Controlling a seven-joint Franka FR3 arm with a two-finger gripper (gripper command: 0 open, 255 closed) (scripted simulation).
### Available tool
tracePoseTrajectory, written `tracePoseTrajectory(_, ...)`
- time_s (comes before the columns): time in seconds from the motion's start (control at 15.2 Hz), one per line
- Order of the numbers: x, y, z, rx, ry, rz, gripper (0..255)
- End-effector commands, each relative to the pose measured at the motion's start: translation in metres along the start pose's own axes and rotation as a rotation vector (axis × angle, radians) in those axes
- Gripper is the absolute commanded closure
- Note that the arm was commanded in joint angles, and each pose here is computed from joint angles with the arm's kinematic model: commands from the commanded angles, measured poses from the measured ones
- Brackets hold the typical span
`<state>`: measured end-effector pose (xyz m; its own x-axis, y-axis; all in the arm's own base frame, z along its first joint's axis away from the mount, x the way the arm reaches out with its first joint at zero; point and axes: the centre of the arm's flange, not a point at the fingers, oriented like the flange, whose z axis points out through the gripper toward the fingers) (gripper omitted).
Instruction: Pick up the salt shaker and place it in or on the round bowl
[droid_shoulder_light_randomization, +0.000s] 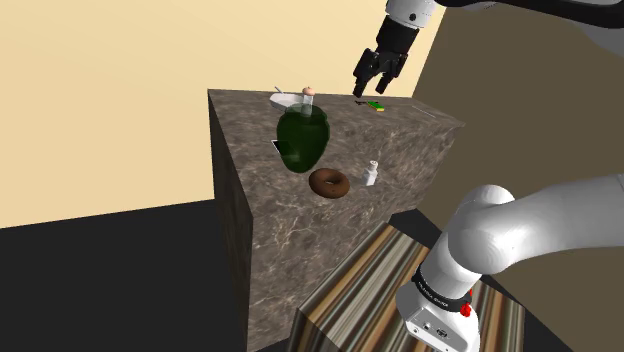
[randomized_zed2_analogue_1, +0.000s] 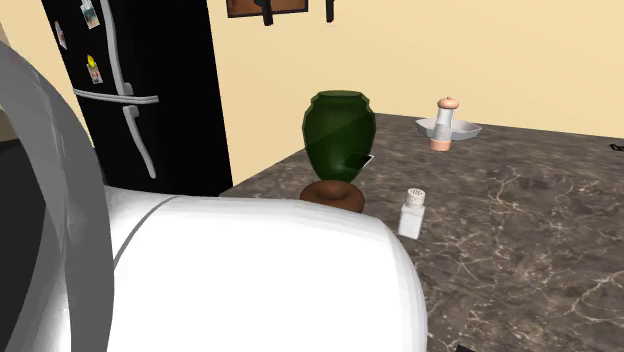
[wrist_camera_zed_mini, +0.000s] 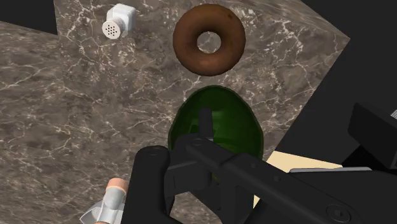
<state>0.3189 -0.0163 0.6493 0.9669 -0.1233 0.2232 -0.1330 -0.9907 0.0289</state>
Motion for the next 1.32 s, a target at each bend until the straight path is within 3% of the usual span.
tracePoseTrajectory(0.0,0.0,0.0,0.0,0.0,0.0,0.0,0)
tracePoseTrajectory(1.25,-0.028,0.158,0.195,0.01,0.051,0.033,0)
